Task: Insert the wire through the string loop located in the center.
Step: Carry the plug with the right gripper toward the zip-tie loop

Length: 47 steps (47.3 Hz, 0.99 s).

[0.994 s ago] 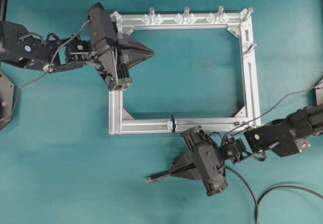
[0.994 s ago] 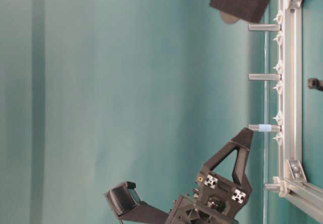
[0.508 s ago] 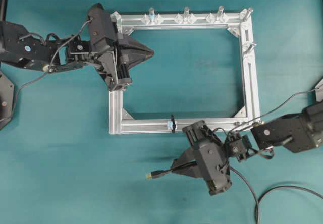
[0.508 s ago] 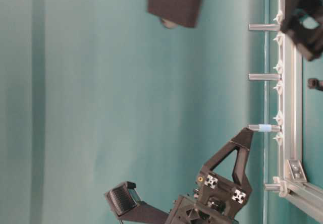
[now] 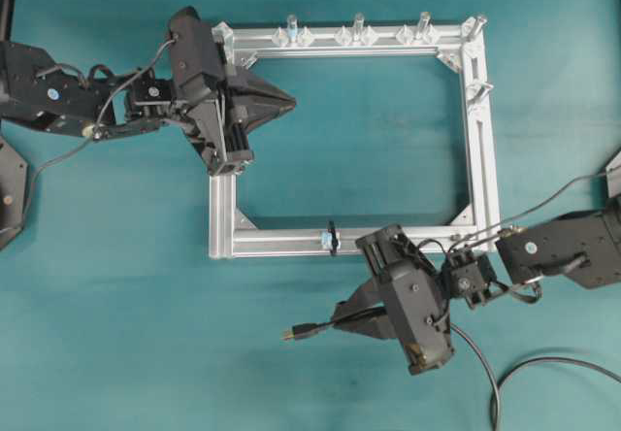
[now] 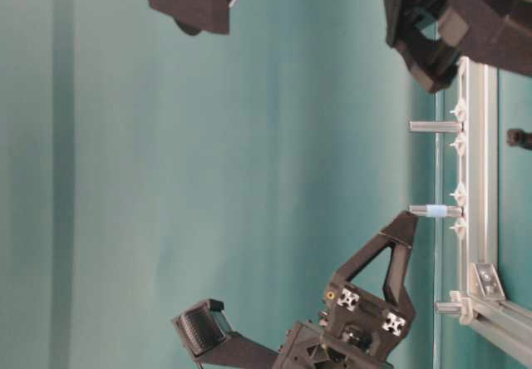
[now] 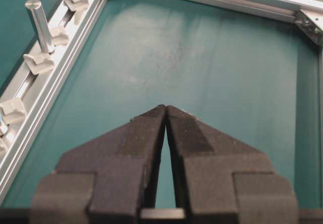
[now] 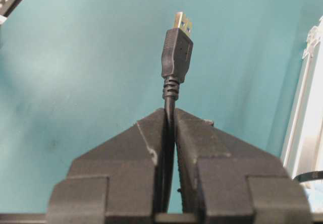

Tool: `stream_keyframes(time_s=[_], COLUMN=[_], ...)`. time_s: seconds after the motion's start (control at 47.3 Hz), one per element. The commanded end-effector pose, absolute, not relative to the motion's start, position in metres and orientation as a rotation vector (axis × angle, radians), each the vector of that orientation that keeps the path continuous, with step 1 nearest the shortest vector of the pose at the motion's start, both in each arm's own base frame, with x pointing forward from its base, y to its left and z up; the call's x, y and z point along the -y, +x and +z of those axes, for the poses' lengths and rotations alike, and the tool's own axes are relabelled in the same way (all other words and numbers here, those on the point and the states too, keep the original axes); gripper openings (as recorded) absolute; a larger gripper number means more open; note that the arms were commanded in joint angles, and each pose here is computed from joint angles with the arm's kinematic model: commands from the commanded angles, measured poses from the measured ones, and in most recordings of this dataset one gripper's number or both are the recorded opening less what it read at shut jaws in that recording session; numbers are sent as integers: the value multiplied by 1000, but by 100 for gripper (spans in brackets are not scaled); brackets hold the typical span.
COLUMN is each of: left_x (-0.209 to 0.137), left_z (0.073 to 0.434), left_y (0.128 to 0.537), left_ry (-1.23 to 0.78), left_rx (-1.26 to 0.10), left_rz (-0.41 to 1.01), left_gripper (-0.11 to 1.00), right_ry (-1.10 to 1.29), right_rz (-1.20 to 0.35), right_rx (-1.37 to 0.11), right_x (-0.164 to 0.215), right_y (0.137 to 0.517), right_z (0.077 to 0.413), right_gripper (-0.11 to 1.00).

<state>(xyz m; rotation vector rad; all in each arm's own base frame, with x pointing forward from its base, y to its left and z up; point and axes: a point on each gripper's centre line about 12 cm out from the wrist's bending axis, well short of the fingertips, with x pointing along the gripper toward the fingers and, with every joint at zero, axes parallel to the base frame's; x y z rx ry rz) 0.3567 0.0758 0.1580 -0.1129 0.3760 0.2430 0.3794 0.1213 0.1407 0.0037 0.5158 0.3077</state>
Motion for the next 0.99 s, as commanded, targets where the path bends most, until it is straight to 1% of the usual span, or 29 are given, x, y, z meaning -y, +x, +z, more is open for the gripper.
stream_keyframes(time_s=[0.0, 0.423, 0.973], left_x=[-75, -75, -74], left_z=[170, 168, 163], left_y=[358, 356, 353], left_ry=[-104, -106, -105], left_rx=[-340, -347, -361], left_rz=[238, 239, 237], left_gripper=[10, 10, 10], right_ry=[8, 4, 19], right_rz=[309, 292, 217], right_rx=[-468, -512, -547], right_x=[-121, -113, -76], right_y=[383, 375, 335], right_z=[158, 151, 150], right_gripper=[7, 7, 7])
